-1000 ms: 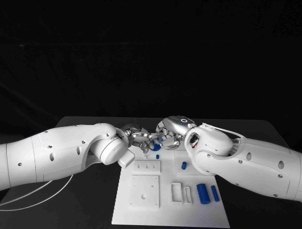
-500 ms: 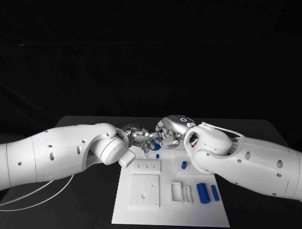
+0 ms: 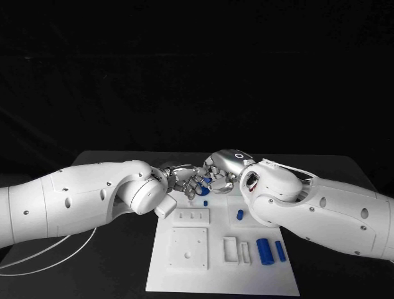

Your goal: Assemble the parts on the task board

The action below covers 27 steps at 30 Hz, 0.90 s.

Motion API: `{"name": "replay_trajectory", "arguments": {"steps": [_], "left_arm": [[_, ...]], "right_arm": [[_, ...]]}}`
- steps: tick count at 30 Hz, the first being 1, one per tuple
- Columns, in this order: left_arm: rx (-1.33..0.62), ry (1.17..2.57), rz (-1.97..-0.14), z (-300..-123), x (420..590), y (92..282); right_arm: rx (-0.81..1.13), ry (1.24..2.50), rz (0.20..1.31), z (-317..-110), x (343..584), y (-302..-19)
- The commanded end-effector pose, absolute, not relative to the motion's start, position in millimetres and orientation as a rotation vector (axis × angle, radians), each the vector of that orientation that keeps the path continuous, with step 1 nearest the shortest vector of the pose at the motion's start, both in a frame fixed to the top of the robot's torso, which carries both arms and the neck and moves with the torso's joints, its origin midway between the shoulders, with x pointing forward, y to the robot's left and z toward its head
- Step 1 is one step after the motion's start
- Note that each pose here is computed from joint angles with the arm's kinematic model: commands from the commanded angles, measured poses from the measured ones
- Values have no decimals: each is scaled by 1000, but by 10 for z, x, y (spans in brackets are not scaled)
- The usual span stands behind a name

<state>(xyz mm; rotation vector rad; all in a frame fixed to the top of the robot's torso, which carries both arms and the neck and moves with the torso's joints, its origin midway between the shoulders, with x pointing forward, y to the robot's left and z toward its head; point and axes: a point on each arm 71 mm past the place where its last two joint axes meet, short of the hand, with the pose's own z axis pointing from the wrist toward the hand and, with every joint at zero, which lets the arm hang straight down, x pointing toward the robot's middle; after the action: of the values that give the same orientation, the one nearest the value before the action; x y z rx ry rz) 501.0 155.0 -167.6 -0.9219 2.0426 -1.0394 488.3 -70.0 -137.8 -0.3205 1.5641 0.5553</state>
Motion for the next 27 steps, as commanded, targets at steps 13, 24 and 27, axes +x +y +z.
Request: {"name": "replay_trajectory", "arguments": {"steps": [13, 24, 27], "left_arm": [[-896, 2051, -1090, -1637, 4992, 1447], [-894, 2043, -1091, -1633, 4998, 1441], [-893, 2041, -1092, -1632, 4999, 1446]], "right_arm": [[-365, 1573, 579, -1401, 4829, -617], [-367, 1583, 573, -1415, 4835, -627], [-364, 1586, 573, -1419, 4839, -635]]}}
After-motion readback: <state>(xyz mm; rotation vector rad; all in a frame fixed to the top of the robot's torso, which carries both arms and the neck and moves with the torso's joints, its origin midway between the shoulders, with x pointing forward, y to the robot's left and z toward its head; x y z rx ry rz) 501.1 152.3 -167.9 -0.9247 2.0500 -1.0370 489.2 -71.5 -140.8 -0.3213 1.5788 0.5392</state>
